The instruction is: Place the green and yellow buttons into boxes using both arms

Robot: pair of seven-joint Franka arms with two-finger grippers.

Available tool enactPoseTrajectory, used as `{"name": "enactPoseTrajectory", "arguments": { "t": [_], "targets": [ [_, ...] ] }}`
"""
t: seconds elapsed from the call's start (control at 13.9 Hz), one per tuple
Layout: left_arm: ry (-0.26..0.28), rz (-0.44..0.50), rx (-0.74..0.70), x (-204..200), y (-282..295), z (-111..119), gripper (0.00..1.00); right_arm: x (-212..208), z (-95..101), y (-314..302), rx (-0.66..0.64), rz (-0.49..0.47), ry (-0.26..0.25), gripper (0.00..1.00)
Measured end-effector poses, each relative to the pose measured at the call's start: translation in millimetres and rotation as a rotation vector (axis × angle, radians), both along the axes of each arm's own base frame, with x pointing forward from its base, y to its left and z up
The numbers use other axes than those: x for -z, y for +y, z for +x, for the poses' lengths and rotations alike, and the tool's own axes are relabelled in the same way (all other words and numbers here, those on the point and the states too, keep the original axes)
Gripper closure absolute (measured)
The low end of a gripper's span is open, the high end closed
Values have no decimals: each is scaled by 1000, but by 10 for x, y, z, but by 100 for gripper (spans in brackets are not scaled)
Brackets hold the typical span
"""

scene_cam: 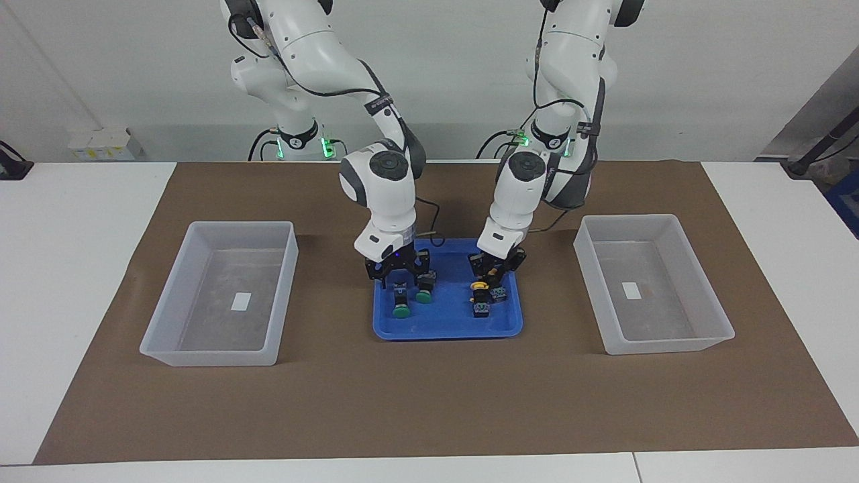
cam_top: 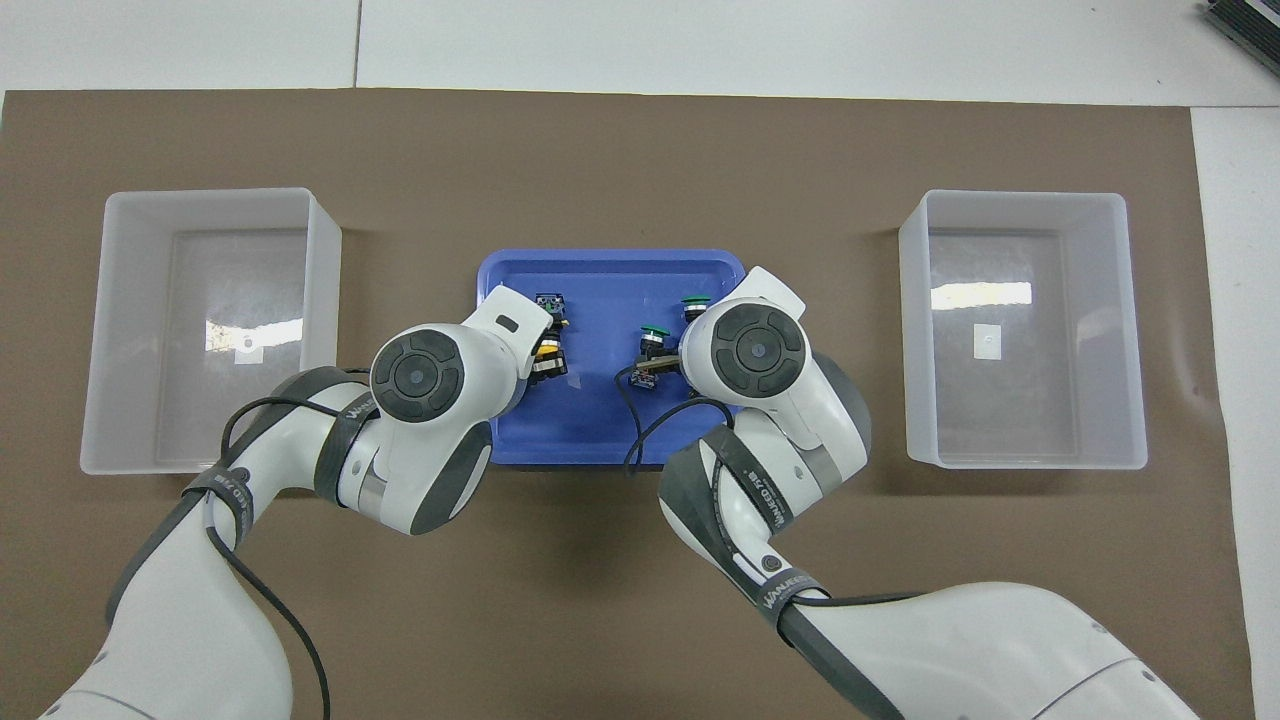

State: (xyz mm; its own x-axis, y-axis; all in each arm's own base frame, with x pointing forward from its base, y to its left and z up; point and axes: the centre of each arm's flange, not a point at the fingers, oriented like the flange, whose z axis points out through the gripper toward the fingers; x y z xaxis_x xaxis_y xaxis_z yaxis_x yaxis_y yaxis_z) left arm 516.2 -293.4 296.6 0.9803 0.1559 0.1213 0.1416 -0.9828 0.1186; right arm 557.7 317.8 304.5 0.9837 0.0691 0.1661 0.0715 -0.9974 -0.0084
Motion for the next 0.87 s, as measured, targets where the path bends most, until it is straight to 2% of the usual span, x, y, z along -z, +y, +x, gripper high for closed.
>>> {"name": "enactPoseTrajectory", "arguments": {
  "t": [0.43,0.51,0.65,0.87],
  "targets": [
    [4,3,-6,-49,14,47,59,-12,140,-162,37,39,-59,38],
    [14,10,-9,-101,19,80,59,4,148,-193,42,39,-58,44],
    [28,20,-17,-319,38,159,59,38,123,-191,42,37,-53,67],
    [11,11,-46,-768,195,248,59,-62,96,-137,108,55,-58,68]
  ]
}}
